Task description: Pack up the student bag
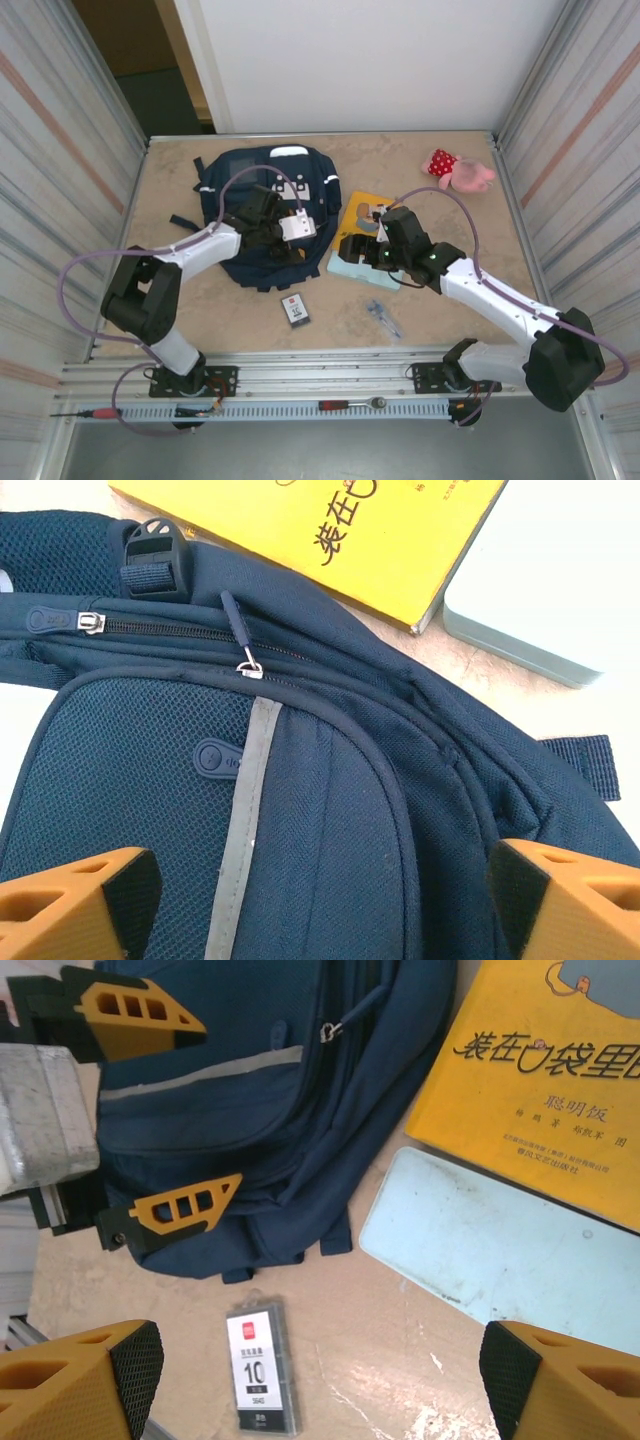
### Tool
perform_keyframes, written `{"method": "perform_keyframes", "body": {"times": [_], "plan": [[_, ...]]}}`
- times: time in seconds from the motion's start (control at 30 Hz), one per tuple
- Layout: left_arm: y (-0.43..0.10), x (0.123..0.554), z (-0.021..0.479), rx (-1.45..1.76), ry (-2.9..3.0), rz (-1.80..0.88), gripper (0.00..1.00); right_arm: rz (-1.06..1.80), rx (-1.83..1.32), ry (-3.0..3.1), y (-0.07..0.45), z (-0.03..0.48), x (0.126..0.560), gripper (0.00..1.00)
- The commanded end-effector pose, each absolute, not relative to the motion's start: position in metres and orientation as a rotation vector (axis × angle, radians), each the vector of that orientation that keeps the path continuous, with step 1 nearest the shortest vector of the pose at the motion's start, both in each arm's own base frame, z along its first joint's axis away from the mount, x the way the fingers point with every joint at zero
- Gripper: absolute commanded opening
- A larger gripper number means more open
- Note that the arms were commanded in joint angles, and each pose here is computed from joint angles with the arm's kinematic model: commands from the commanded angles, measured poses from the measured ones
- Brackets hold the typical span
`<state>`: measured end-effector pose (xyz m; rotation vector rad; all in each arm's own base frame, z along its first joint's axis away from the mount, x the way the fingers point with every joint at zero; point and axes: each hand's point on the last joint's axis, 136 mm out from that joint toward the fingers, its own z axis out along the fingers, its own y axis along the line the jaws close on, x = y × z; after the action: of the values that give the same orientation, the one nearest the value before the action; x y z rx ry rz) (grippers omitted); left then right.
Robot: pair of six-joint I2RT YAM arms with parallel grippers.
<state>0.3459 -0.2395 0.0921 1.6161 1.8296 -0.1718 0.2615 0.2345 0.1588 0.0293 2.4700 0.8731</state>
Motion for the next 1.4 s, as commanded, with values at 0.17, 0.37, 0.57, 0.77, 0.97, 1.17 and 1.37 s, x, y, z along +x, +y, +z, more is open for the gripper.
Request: {"method": "perform_keyframes", "body": {"times": [0.17, 0.37, 0.57, 0.77, 0.97, 1.17, 1.37], "plan": [[-0.238, 0.363, 0.055, 1.602, 1.928, -0.145, 0.82, 0.866, -0.013, 2.439, 0.234, 0.163, 0.259, 0.85], [-0.240, 0.359, 0.072, 1.564, 1.927, -0.173, 0.03, 0.847, -0.018, 2.432, 0.231, 0.160, 0.259, 0.85], [-0.231, 0.338, 0.150, 1.437, 1.833, -0.372, 0.00, 0.896, -0.163, 2.374, 0.235, 0.166, 0.267, 0.86], [-0.203, 0.318, 0.231, 1.309, 1.721, -0.593, 0.00, 0.877, -0.373, 2.303, 0.232, 0.169, 0.288, 0.85], [-0.194, 0.295, 0.271, 1.336, 1.621, -0.639, 0.00, 0.847, -0.694, 2.158, 0.238, 0.162, 0.307, 0.77], [-0.190, 0.283, 0.291, 1.335, 1.562, -0.669, 0.00, 0.815, -1.007, 2.028, 0.261, 0.143, 0.317, 0.72], [-0.185, 0.277, 0.300, 1.338, 1.531, -0.666, 0.00, 0.837, -1.085, 1.979, 0.278, 0.128, 0.338, 0.71]]}}
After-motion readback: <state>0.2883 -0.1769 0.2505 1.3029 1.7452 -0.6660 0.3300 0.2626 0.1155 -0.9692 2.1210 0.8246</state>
